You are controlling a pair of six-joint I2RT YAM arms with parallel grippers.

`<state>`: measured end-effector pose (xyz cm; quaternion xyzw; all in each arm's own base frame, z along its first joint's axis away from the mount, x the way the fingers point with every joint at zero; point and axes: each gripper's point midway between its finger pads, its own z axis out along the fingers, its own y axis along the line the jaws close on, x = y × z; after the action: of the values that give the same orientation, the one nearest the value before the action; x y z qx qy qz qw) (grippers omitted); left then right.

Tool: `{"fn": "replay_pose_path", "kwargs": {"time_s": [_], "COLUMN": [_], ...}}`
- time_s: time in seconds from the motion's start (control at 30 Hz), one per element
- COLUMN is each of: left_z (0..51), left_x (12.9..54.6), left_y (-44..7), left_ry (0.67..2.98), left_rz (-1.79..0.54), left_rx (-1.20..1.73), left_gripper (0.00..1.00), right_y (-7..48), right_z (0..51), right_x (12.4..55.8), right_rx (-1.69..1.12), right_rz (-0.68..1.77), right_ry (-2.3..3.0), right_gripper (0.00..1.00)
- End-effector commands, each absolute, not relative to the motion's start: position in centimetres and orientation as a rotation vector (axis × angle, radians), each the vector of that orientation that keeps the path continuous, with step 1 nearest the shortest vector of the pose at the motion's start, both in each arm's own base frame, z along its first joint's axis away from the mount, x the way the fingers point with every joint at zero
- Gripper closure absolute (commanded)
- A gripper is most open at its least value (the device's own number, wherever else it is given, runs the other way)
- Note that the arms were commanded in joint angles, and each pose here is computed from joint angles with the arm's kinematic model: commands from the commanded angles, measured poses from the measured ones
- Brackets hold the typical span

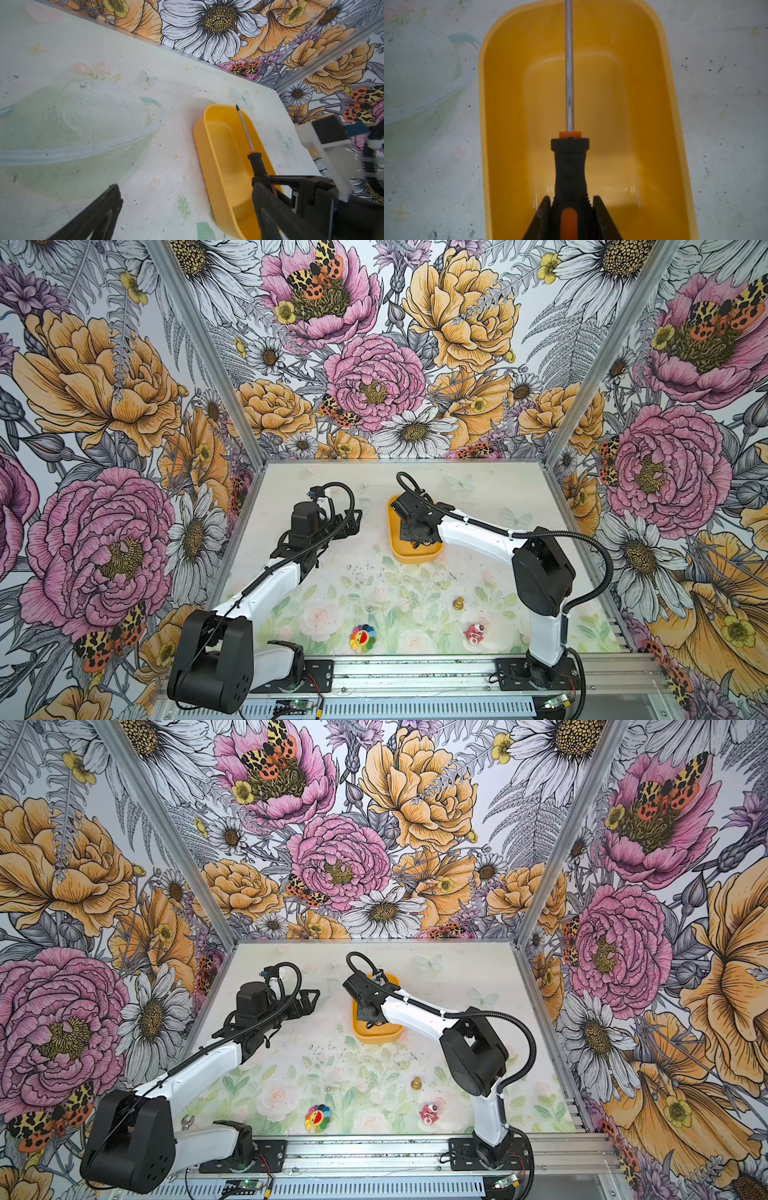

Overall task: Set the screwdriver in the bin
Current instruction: 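Lower the screwdriver into the yellow bin and open the right gripper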

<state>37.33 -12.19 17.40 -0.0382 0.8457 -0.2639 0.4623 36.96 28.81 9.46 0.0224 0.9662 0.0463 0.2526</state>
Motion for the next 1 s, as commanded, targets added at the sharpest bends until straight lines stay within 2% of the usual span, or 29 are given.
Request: {"fn": "replay_pose_path", "kwargs": {"time_s": [0.0,0.27,0.97], "left_z": [16.7,16.3,15.9], "left_x": [37.2,37.3,37.3], "left_y": [-12.2,-12.3,-12.8], "left_ry": [2.095,2.106,2.121], "left_rz": [-0.625,-0.627,-0.640], "left_rx": [-0.077,-0.078,-0.063], "left_gripper": [0.01,0.01,0.01], "right_y": [28.4,28.0,27.8], "right_z": [8.7,7.4,3.0], "right_x": [36.8,35.5,35.4], "right_rx": [0.086,0.090,0.008], "right_rz": [0.120,0.105,0.003], "right_ry": [2.642,2.679,2.753], "right_gripper": [1.00,1.00,1.00]}}
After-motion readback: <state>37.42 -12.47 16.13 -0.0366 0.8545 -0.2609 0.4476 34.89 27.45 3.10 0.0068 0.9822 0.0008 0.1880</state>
